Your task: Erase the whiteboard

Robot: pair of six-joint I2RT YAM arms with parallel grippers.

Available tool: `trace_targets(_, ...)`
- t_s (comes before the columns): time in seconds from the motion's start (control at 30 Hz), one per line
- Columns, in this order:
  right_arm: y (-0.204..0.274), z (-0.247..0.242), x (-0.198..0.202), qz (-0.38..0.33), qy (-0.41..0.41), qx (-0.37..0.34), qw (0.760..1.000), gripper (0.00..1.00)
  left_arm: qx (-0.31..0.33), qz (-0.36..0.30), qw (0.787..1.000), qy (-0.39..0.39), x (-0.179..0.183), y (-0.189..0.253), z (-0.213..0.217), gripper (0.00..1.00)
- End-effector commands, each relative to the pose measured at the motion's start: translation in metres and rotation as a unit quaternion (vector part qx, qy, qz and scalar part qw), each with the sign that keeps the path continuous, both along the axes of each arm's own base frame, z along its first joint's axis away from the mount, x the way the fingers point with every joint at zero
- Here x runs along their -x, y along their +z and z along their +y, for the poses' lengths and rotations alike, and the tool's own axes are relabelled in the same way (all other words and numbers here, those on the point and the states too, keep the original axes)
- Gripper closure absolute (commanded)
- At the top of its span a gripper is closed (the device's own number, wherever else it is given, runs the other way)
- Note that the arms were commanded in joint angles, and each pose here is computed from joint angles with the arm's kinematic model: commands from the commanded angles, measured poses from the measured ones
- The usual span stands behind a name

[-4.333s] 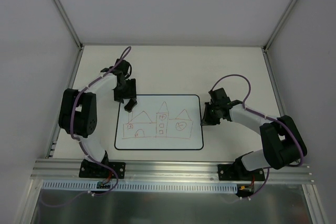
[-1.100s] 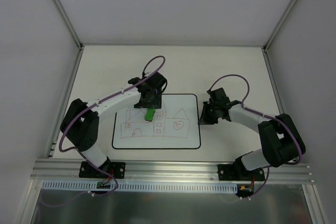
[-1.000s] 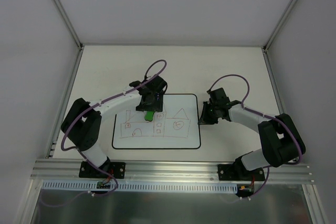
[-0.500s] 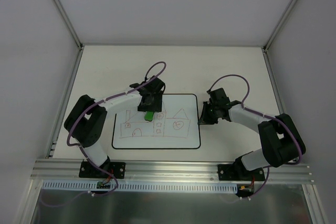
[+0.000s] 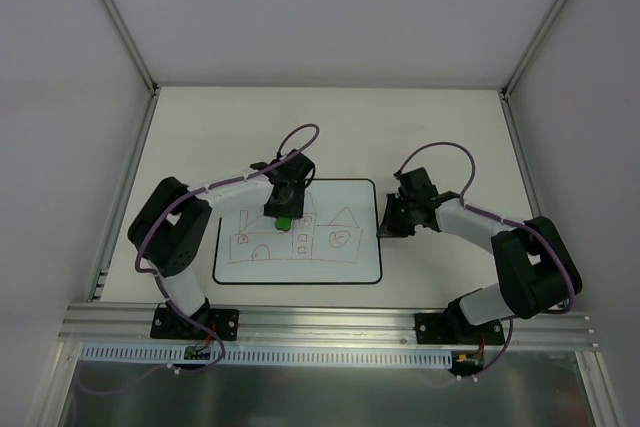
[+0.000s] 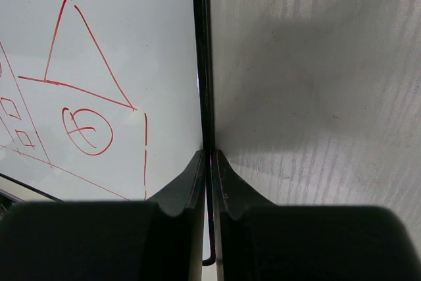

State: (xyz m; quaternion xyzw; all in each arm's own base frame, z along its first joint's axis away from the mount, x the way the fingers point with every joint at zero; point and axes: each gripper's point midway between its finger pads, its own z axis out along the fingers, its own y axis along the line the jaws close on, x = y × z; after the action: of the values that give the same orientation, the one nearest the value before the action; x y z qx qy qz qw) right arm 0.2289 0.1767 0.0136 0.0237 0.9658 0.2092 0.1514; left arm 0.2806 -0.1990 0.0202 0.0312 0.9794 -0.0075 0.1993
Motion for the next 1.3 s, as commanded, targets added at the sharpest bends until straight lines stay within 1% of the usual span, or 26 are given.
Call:
trace_targets(0.0, -0.025, -0.018, 0.023, 0.044, 0.003, 0.048, 0.998, 0.92, -0.016, -0.004, 1.0, 0.002, -0.003, -0.002, 0.011, 0.51)
trace_targets(0.17, -0.026, -0.018, 0.023, 0.045, 0.003, 0.048, 0.998, 0.92, -0.009, -0.004, 1.0, -0.004, -0.003, 0.001, 0.008, 0.55)
trace_targets(0.37, -0.026, -0.018, 0.024, 0.047, 0.003, 0.049, 0.998, 0.92, -0.003, -0.014, 1.0, -0.008, -0.003, 0.01, 0.008, 0.52)
trace_targets(0.67, -0.027, -0.017, 0.024, 0.048, 0.004, 0.048, 0.998, 0.92, -0.003, -0.016, 1.0, -0.008, -0.002, 0.012, 0.011, 0.51)
trace_targets(0.83, -0.028, -0.017, 0.024, 0.049, 0.003, 0.049, 0.998, 0.92, 0.007, -0.015, 1.0, -0.01, -0.002, 0.015, 0.008, 0.51)
trace_targets(1.0, -0.028, -0.017, 0.024, 0.05, 0.003, 0.048, 0.998, 0.92, 0.009, -0.016, 1.0, -0.009, -0.002, 0.016, 0.008, 0.54)
trace_targets(1.07, -0.027, -0.017, 0.023, 0.049, 0.002, 0.048, 0.998, 0.92, 0.011, -0.017, 1.0, -0.008, -0.002, 0.017, 0.008, 0.6)
trace_targets(1.17, -0.028, -0.018, 0.023, 0.05, 0.002, 0.051, 0.997, 0.92, 0.009, -0.018, 1.0, -0.007, -0.001, 0.017, 0.009, 0.66)
trace_targets(1.2, -0.029, -0.018, 0.024, 0.05, 0.002, 0.051, 0.997, 0.92, 0.007, -0.017, 1.0, -0.007, -0.001, 0.016, 0.011, 0.73)
trace_targets(1.27, -0.029, -0.02, 0.023, 0.049, -0.001, 0.054, 0.997, 0.92, 0.006, -0.019, 1.0, -0.005, 0.0, 0.017, 0.013, 0.77)
